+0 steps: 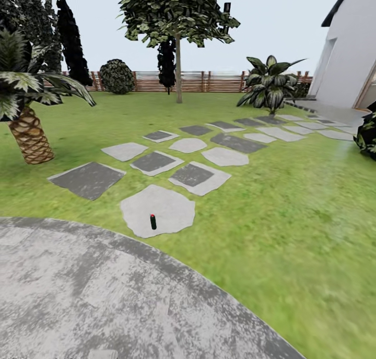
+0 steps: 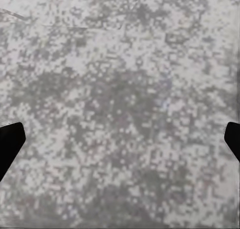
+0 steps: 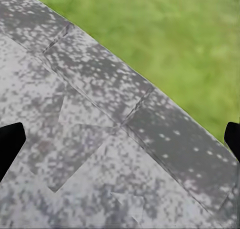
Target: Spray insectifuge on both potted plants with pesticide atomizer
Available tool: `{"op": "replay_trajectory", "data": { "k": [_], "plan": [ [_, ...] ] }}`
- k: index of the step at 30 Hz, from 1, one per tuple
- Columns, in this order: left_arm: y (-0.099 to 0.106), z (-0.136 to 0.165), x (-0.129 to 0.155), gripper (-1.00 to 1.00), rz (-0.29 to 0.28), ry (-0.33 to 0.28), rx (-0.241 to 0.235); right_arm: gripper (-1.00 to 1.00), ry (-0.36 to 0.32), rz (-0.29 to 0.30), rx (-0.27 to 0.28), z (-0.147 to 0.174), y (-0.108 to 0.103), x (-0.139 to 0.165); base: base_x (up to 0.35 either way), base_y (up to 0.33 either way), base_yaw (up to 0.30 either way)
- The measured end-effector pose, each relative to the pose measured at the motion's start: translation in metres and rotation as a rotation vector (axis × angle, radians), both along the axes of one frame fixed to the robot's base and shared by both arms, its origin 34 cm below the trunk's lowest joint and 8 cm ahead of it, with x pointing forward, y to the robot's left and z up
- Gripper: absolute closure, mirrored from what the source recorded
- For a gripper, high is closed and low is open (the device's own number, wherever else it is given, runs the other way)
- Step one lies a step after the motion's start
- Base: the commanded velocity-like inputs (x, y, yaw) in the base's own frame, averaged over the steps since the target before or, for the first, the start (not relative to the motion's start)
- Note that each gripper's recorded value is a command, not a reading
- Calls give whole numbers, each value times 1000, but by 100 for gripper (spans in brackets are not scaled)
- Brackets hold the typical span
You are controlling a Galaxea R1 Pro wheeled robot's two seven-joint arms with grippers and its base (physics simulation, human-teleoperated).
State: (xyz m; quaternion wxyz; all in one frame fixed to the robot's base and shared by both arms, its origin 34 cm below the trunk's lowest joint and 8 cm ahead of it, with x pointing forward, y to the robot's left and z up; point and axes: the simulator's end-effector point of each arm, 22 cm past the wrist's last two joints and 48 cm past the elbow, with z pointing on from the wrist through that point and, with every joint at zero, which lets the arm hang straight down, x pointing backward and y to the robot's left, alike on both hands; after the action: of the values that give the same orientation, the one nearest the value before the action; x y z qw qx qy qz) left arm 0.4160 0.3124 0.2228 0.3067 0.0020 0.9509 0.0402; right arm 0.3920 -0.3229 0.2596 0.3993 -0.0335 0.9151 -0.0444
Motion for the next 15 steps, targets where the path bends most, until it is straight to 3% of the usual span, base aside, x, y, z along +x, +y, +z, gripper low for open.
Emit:
{"op": "replay_trajectory", "data": {
  "k": [15],
  "plan": [
    [0, 0, 0, -100, 0, 0, 0, -100, 0, 1, 0, 0, 0, 0, 124, -264, 277]
  ]
}}
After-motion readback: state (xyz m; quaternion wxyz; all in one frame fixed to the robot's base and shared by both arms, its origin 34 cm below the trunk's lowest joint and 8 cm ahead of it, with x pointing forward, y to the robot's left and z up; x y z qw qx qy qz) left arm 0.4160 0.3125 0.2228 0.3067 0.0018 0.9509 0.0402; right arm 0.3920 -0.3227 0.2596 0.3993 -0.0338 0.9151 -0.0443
